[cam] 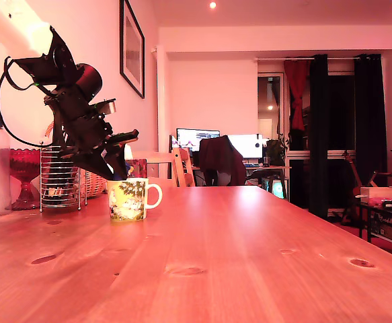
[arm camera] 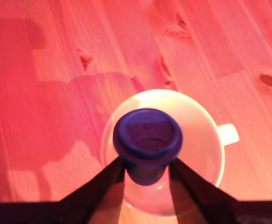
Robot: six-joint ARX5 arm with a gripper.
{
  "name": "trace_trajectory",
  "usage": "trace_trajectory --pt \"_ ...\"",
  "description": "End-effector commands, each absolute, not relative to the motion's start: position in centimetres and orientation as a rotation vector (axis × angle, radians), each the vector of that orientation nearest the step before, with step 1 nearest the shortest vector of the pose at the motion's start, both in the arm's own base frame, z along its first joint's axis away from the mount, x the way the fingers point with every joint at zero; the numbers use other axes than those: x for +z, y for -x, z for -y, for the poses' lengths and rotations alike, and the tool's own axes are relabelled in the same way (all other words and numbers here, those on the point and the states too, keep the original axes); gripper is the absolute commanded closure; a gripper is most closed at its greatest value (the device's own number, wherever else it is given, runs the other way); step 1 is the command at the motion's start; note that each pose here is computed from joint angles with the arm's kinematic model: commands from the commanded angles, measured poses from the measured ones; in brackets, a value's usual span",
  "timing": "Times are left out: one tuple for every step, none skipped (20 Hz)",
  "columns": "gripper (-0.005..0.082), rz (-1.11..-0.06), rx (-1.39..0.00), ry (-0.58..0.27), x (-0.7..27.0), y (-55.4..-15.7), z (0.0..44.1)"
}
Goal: Pick the coffee capsule and then drop it inside the coffee cup in front of you
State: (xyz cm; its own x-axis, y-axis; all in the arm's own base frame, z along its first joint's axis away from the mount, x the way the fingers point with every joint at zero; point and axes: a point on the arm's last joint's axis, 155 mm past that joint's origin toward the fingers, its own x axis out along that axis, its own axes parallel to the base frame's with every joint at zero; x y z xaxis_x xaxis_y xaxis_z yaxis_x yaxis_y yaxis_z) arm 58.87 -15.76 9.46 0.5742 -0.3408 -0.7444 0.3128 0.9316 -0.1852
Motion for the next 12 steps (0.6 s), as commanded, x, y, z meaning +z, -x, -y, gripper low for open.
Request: trace_trajectory --pt "0.0564 -0.872 -0.386 0.019 9.46 -59.16 15.66" --pt "0.0564 -0.872 -0.385 0.019 9.46 -59.16 15.65" --pt "0.0564 -0.866 -0.391 0.010 9.53 -59.23 15.69" --pt "0.0564 -0.859 -0.392 0.010 9.64 -59.36 15.72" --pt "0.0564 -0.853 -0.394 0.005 9.72 -59.44 15.73" --pt "0.0564 -0.851 -0.395 0.006 9.76 -59.48 15.76" --pt "0.0564 -0.851 -0.396 0.005 9.76 -59.48 15.76" --pt "0.0564 -0.851 -0.402 -0.001 9.75 -59.43 15.82" --pt "0.0564 -0.852 -0.404 -0.005 9.71 -59.39 15.81" --pt "0.0564 -0.849 -0.409 -0.018 9.74 -59.39 15.80" --pt "0.0540 -0.848 -0.409 -0.018 9.77 -59.41 15.80" --pt "0.0436 -0.846 -0.409 -0.018 9.93 -59.46 15.81"
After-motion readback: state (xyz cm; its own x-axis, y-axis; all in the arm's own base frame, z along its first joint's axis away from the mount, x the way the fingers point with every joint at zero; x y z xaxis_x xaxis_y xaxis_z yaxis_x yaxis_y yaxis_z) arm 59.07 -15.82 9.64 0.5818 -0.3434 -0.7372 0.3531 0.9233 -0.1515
